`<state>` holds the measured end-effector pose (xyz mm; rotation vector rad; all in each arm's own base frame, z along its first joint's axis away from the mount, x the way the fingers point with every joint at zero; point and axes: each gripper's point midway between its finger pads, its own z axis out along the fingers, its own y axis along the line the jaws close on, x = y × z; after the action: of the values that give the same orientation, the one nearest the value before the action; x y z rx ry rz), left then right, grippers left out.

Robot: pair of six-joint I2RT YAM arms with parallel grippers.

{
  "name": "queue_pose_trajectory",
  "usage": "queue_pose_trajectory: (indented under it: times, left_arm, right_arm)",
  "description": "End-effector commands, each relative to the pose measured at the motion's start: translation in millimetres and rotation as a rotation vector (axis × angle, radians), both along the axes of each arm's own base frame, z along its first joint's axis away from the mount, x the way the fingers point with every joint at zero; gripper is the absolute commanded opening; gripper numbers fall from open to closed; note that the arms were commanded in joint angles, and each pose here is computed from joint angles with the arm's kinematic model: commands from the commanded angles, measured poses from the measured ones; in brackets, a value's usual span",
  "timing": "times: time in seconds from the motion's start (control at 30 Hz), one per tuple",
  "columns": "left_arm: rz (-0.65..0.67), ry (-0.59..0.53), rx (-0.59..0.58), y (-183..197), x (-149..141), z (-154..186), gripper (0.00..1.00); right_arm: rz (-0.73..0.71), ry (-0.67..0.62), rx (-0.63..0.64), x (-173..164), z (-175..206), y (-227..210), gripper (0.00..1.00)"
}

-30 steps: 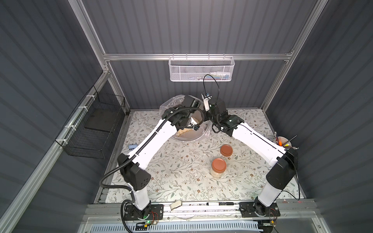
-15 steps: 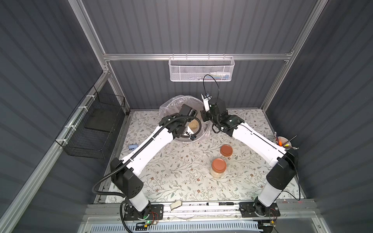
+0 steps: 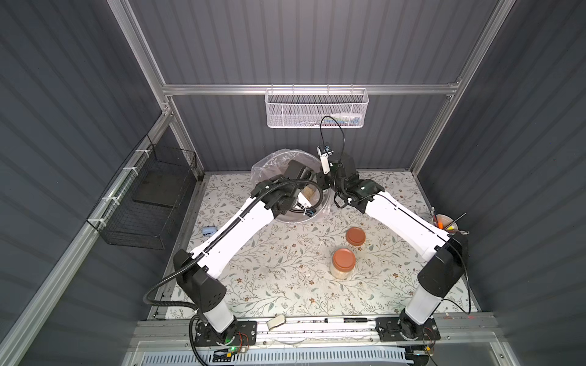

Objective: Empty expired oatmeal from jars
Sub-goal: Pick up the trash bin from the center of the board.

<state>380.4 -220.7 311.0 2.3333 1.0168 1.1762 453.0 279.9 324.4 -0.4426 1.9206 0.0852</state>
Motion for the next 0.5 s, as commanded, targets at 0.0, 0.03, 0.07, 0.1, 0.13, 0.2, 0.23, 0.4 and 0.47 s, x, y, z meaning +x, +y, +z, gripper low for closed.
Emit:
queue_pose_trajectory:
  times: [0.0,0.03,0.07,0.1,0.13,0.2,0.23,0.4,0.47]
  left_arm:
    - [0.097,0.067,-0.012,20,-11,-18,0.0]
    - [0.101,0.049,-0.018,23,-7,-9,0.0]
    - [0.092,0.021,-0.022,24,-5,1,0.0]
    - [0.085,-0.021,-0.024,25,-1,16,0.0]
    - [0.077,-0.054,-0.02,26,0,29,0.0]
    - [0.07,-0.055,-0.04,25,-3,32,0.0]
    - [0.069,-0.015,-0.053,24,-8,19,0.0]
    - [0.172,0.124,-0.234,22,-11,-11,0.0]
    - [0.176,0.146,-0.382,18,-6,7,0.0]
  right_arm:
    - [0.046,0.155,-0.125,-9,-58,4,0.0]
    - [0.048,0.159,-0.129,-10,-59,3,0.0]
    - [0.047,0.161,-0.133,-10,-59,3,0.0]
    - [0.044,0.159,-0.139,-10,-59,2,0.0]
    - [0.042,0.154,-0.136,-10,-58,1,0.0]
    - [0.041,0.151,-0.126,-9,-56,2,0.0]
    - [0.045,0.151,-0.118,-8,-55,4,0.0]
    - [0.044,0.179,-0.136,-5,-58,7,0.0]
    - [0.042,0.188,-0.14,-5,-58,5,0.0]
